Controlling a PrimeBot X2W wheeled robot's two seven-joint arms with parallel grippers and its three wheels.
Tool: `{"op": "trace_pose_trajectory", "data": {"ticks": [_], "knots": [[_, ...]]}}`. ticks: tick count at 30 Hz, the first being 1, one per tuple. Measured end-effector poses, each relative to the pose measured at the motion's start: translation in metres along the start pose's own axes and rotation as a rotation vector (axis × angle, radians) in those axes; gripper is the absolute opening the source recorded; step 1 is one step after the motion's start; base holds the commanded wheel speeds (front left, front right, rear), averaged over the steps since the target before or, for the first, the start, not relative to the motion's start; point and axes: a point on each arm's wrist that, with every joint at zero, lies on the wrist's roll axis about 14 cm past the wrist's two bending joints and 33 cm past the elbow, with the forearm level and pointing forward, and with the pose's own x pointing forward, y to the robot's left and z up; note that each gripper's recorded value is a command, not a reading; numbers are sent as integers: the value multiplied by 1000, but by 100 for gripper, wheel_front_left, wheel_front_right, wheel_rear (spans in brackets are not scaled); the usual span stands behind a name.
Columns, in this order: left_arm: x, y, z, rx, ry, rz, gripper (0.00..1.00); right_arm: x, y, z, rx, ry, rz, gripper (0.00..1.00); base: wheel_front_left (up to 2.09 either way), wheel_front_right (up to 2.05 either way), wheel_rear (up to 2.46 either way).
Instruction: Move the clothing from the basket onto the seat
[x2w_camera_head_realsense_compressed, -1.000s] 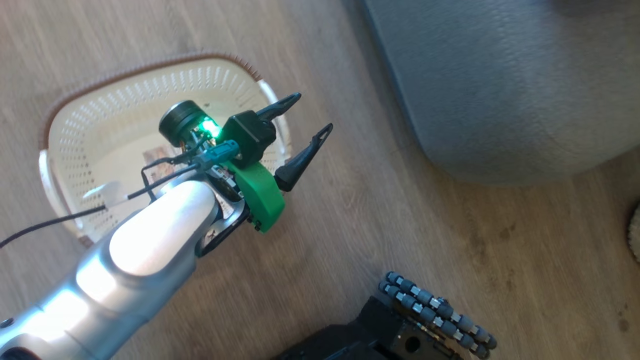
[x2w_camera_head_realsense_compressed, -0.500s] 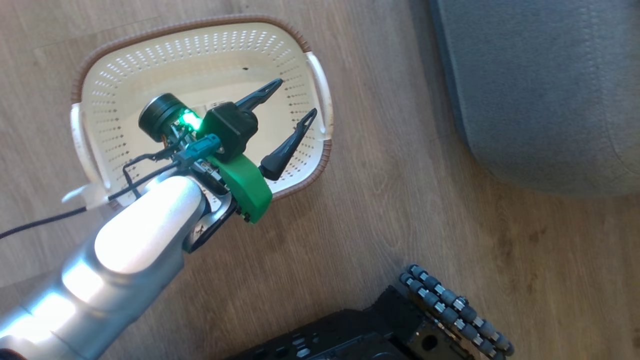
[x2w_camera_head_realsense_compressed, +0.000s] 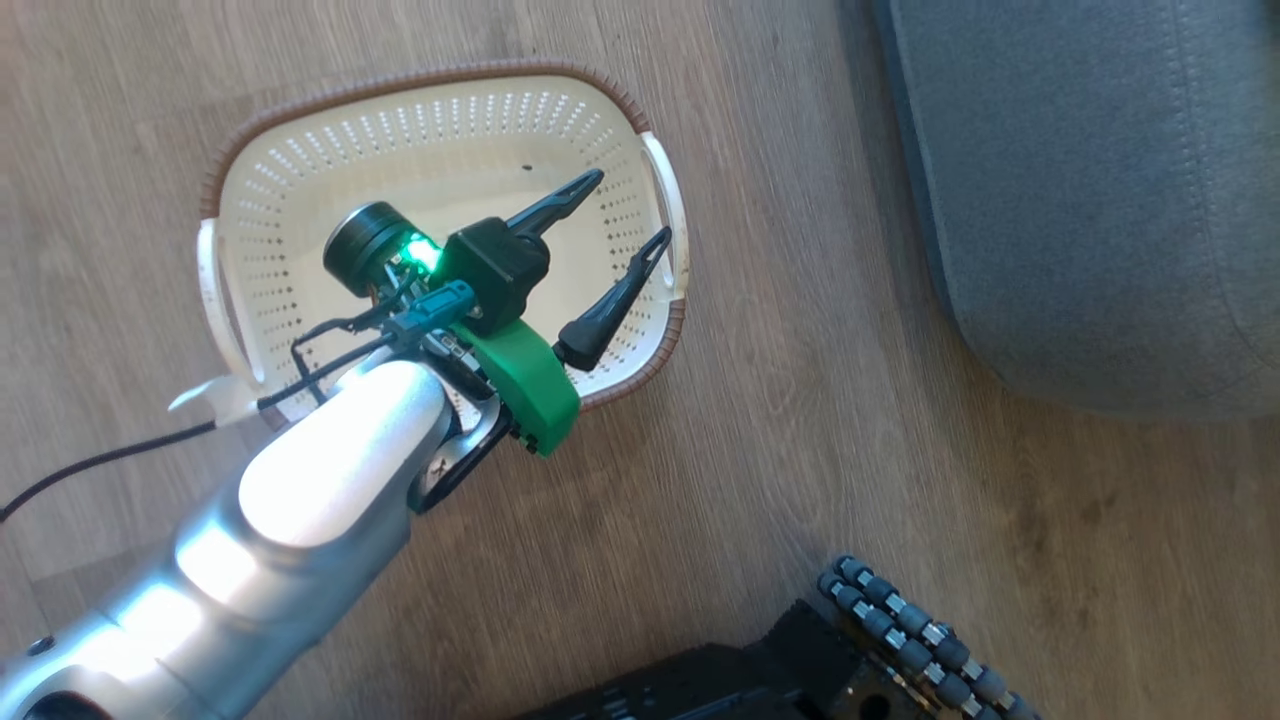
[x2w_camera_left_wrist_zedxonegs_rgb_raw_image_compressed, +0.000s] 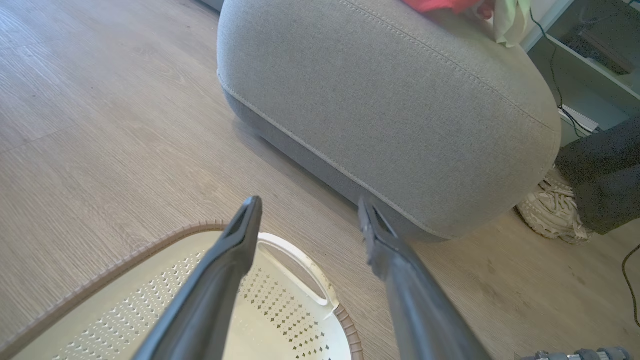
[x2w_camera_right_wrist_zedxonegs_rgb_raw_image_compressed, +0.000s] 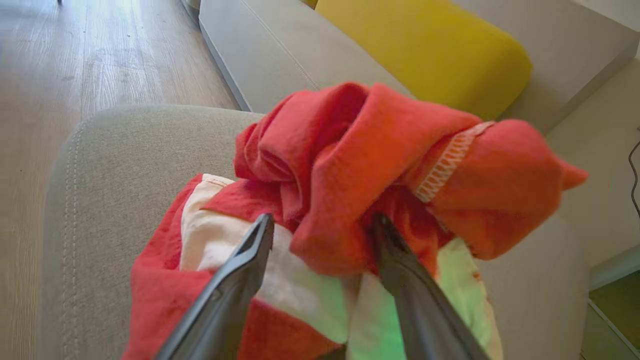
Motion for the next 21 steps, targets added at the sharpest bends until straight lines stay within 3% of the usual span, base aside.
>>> {"op": "trace_pose_trajectory", "data": {"ticks": [9, 21], "knots": [[-5, -5, 24, 40, -29, 21, 100, -36, 7, 19, 5, -97, 60, 100, 0, 0, 0], [-38, 4, 66, 35, -117, 189, 100, -68, 70, 62, 80, -233, 241, 100, 0, 0, 0]]}}
